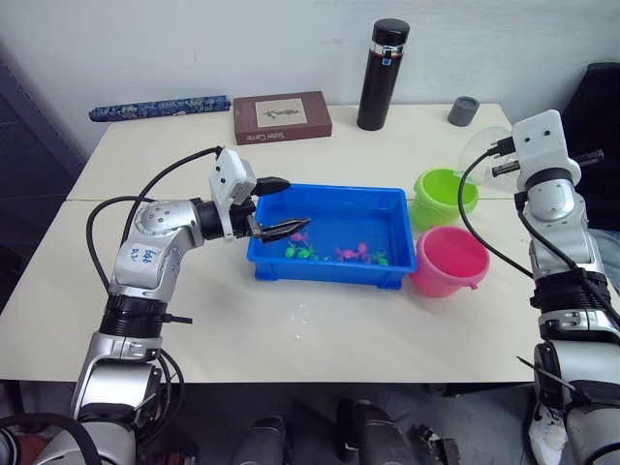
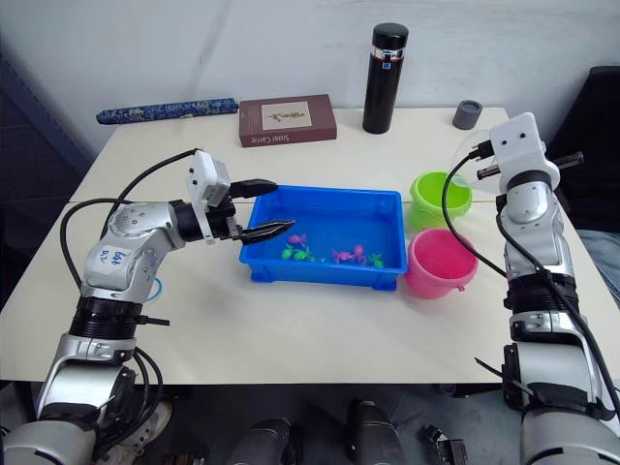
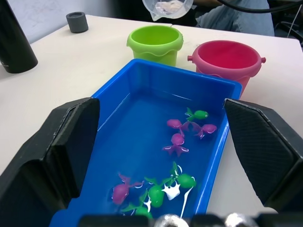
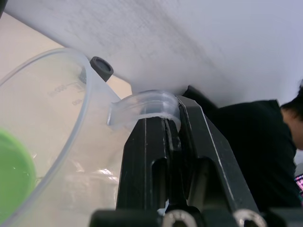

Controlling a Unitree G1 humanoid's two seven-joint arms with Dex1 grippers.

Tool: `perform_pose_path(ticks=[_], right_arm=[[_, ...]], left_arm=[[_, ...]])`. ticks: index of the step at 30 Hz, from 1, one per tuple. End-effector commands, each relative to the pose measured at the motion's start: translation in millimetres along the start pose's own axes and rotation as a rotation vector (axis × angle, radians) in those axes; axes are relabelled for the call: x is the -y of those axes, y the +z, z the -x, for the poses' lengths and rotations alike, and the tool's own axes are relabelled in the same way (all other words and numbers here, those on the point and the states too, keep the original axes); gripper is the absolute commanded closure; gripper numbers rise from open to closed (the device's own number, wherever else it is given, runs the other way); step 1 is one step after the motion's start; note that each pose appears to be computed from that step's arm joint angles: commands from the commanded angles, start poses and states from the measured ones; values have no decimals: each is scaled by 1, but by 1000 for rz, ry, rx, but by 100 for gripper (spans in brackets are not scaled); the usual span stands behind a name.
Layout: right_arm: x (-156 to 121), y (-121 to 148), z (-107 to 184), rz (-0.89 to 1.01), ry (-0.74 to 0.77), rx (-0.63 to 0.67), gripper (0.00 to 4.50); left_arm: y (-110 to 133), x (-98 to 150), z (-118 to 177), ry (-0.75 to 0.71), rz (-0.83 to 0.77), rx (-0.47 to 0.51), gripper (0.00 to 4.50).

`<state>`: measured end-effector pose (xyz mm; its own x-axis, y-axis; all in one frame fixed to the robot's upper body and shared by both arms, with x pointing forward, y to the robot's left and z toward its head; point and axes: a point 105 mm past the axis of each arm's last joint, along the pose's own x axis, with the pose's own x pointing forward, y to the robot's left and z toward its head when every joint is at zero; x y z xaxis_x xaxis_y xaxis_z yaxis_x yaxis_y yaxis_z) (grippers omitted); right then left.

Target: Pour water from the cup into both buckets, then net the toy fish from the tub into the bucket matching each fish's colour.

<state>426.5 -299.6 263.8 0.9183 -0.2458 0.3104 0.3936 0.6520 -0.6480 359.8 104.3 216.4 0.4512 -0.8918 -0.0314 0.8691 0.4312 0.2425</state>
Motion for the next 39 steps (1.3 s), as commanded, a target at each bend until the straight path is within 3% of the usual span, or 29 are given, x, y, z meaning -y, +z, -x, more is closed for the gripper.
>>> perform_pose_path(ticks=[1,18,39], right_arm=[[14,25,-5,82,-58,98,443],[6,44,0,374,-41,254,443],[-4,52,3,556,-92,326,443]], left_arm=[[15,-1,4,13,-34,46,0],[16,-1,4,18,-43,48,0],[15,1,6,22,-49,47,0]])
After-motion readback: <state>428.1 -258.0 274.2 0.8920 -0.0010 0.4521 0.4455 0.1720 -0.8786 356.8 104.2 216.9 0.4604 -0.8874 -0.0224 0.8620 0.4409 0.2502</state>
